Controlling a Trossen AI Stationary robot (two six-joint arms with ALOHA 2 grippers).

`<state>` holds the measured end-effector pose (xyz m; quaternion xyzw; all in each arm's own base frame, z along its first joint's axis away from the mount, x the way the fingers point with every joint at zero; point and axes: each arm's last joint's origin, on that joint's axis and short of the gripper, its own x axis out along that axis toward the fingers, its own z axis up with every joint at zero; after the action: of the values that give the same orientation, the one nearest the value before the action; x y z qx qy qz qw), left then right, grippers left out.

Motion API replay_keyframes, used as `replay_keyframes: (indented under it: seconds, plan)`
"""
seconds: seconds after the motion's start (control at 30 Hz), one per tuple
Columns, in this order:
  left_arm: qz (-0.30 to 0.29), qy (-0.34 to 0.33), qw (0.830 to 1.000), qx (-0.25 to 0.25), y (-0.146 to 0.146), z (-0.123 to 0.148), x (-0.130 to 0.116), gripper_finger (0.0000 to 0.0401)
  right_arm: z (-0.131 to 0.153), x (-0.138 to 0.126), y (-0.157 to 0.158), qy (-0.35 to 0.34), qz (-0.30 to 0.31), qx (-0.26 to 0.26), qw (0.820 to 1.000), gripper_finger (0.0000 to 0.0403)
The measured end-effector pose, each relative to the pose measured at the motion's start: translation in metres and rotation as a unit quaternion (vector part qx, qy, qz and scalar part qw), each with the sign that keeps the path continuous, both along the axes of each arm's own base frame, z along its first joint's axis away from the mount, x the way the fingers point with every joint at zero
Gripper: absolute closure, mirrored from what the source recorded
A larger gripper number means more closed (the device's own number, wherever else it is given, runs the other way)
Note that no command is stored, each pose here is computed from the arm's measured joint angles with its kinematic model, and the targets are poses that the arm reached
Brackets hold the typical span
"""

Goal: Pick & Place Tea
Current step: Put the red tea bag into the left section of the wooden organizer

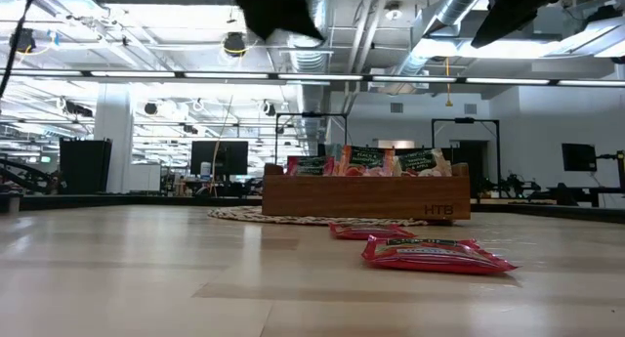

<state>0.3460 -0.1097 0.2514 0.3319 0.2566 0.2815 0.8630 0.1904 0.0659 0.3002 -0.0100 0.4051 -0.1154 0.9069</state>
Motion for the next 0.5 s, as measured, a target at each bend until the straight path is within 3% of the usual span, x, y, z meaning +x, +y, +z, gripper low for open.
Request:
replay_keyframes:
  seconds: [0.1, 0.27, 0.37, 0.5]
  plan:
    - [-0.083, -0.059, 0.983, -0.156, -0.015, 0.014, -0.010, 0.0348, 0.000, 0.000, 0.000, 0.000, 0.000, 0.000, 1.000, 0.0270]
    - [-0.058, -0.090, 0.953, -0.283, -0.022, 0.012, -0.020, 0.0352, 0.000, 0.001, 0.000, 0.000, 0.001, 0.002, 1.000, 0.0269]
    - [-0.049, -0.085, 0.913, -0.396, -0.026, 0.009, -0.026, 0.0352, 0.000, 0.001, 0.000, -0.001, 0.001, 0.002, 1.000, 0.0270]
    - [-0.038, -0.009, 0.852, -0.523, -0.029, -0.002, -0.033, 0.0352, 0.002, 0.003, 0.001, -0.020, -0.005, 0.015, 1.000, 0.0269]
